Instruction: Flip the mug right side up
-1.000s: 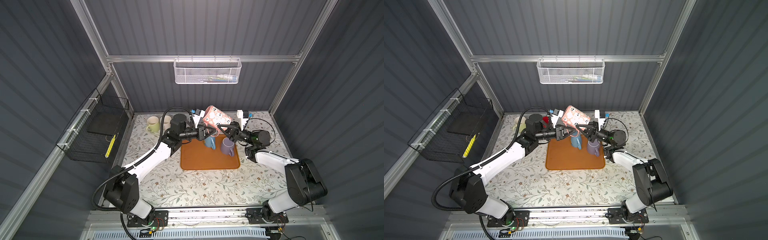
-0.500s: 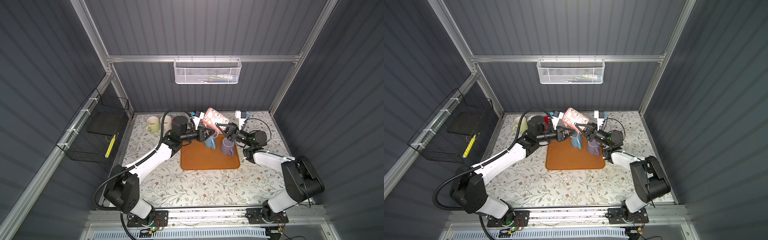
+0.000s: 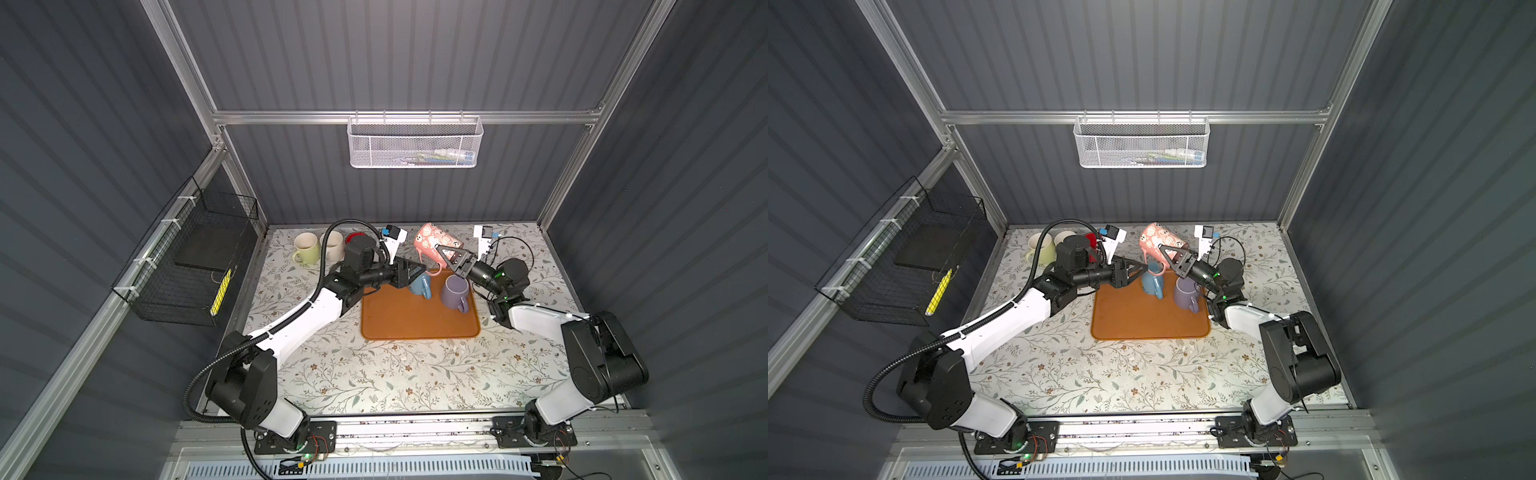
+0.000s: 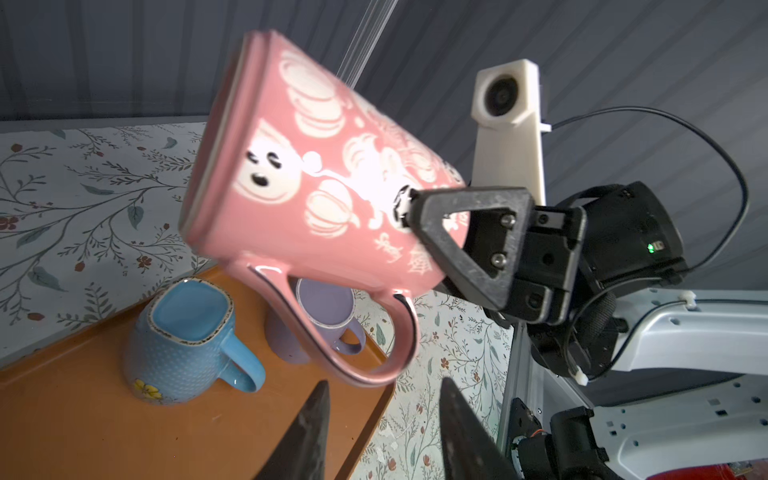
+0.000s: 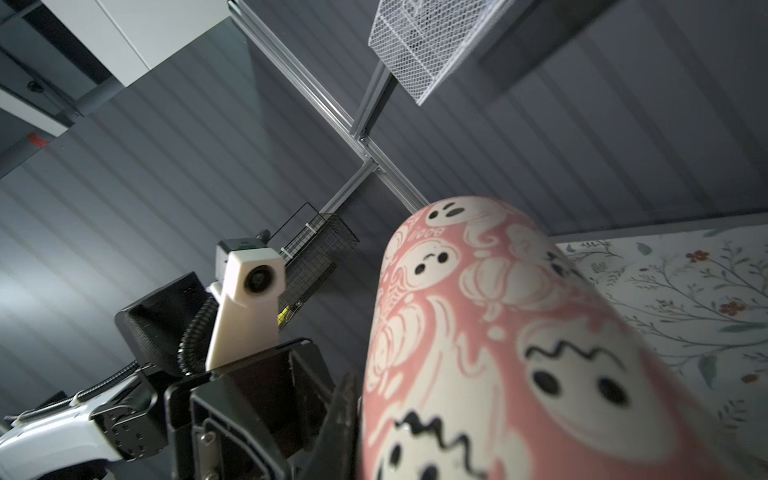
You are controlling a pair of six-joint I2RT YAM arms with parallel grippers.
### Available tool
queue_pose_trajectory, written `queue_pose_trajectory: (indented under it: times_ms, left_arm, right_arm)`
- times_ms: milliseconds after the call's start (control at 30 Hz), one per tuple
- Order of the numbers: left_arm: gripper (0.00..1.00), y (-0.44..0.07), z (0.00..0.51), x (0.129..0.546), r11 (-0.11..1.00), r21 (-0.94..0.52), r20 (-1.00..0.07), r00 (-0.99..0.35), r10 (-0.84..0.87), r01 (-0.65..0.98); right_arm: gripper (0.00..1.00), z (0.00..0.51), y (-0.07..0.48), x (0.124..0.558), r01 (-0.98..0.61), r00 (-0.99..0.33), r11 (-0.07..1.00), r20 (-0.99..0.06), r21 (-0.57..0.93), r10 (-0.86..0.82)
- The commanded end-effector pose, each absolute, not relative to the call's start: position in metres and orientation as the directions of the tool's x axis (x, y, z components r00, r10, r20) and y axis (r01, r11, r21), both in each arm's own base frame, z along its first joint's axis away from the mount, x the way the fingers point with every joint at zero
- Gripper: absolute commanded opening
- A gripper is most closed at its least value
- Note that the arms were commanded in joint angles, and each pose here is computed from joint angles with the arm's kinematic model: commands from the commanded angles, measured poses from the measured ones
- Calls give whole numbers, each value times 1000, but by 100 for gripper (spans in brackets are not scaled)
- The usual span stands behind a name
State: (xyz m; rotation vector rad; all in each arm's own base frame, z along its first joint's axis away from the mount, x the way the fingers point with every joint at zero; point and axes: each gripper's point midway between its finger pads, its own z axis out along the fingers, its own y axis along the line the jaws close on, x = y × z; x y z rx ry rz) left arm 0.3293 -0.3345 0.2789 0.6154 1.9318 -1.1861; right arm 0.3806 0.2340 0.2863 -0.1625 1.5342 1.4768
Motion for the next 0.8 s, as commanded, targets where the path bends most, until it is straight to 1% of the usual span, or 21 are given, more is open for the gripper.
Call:
queue_pose_trajectory:
  times_ms: [0, 200, 367, 500, 600, 767]
  left_arm:
    - [44, -324, 295, 326, 473, -457, -850, -527, 17, 753]
    - [44, -307, 300, 331, 539, -404, -865, -500, 36, 739]
    - [44, -293, 292, 335, 618, -336, -868, -488, 89, 711]
    - [44, -282, 288, 340, 676, -278, -871, -475, 121, 682]
    - [44, -273, 285, 342, 714, -232, -872, -467, 150, 661]
    - [44, -260, 277, 345, 761, -174, -860, -472, 192, 626]
  right_arm:
    - [0, 314, 232, 378, -741, -424, 267, -737, 616, 526]
    - [0, 312, 233, 382, -718, -438, 325, -763, 615, 475]
    - [0, 305, 232, 386, -665, -471, 436, -793, 607, 387]
    - [0, 306, 227, 387, -635, -477, 528, -824, 563, 306]
    - [0, 304, 223, 390, -604, -507, 596, -832, 529, 225]
    - [0, 299, 204, 407, -512, -589, 697, -796, 502, 141]
